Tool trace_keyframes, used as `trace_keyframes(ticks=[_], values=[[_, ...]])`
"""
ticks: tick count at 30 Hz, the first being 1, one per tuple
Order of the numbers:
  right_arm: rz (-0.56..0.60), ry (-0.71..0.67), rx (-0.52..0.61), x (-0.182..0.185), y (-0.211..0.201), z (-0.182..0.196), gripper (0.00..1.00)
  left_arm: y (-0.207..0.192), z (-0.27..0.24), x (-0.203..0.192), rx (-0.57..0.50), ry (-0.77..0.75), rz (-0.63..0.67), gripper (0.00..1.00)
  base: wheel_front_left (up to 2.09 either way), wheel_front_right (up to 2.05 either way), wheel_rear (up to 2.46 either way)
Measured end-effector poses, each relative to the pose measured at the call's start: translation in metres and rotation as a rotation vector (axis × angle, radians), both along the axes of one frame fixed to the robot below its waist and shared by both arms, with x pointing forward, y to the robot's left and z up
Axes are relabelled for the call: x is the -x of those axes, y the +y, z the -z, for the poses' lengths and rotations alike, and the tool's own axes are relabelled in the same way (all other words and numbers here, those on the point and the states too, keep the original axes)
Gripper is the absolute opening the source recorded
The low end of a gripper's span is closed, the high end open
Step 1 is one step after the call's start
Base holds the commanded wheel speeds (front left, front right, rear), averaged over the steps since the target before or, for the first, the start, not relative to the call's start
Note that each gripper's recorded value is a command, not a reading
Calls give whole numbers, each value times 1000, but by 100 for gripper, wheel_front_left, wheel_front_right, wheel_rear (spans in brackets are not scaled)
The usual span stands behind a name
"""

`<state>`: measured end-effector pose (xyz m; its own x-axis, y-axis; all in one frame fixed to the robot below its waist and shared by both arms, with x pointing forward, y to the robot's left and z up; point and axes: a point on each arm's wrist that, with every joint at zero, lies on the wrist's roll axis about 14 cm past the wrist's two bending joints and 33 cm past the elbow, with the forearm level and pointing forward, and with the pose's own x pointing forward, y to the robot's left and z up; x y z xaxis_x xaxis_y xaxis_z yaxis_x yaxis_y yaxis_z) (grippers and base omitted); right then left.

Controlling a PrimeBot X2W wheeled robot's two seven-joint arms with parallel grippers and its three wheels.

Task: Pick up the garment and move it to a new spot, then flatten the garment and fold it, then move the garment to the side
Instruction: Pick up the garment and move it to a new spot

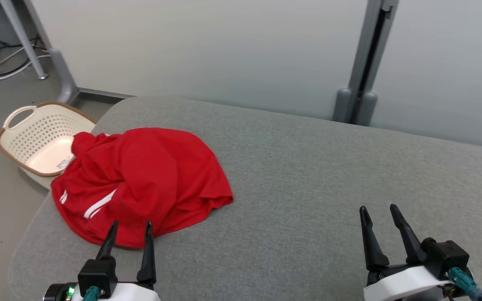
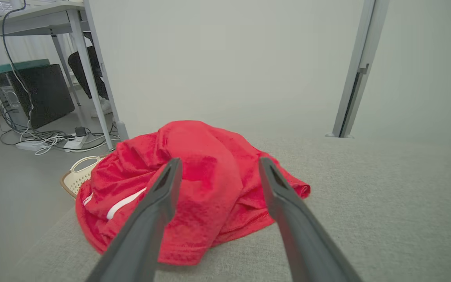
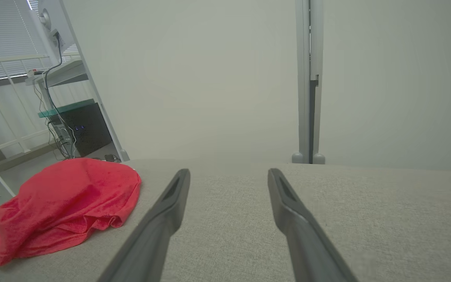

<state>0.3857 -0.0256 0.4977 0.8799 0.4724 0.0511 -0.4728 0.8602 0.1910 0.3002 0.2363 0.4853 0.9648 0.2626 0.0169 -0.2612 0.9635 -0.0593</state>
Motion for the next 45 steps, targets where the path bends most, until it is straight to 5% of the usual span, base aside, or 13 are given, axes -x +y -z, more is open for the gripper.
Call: trace_keyframes(ticks=[13, 25, 35, 45], values=[[-290, 15, -3, 20, 95, 1, 100, 54, 0, 58, -19, -2, -204, 100, 0, 0, 0], [-286, 29, 10, 17, 93, 9, 100, 59, 3, 57, 2, 7, -220, 100, 0, 0, 0], [-144, 25, 34, -26, 49, 22, 100, 68, -5, -3, 4, 4, -132, 100, 0, 0, 0], [50, 42, 66, -76, -30, 45, 100, 101, 14, -100, 23, 215, -32, 100, 0, 0, 0]])
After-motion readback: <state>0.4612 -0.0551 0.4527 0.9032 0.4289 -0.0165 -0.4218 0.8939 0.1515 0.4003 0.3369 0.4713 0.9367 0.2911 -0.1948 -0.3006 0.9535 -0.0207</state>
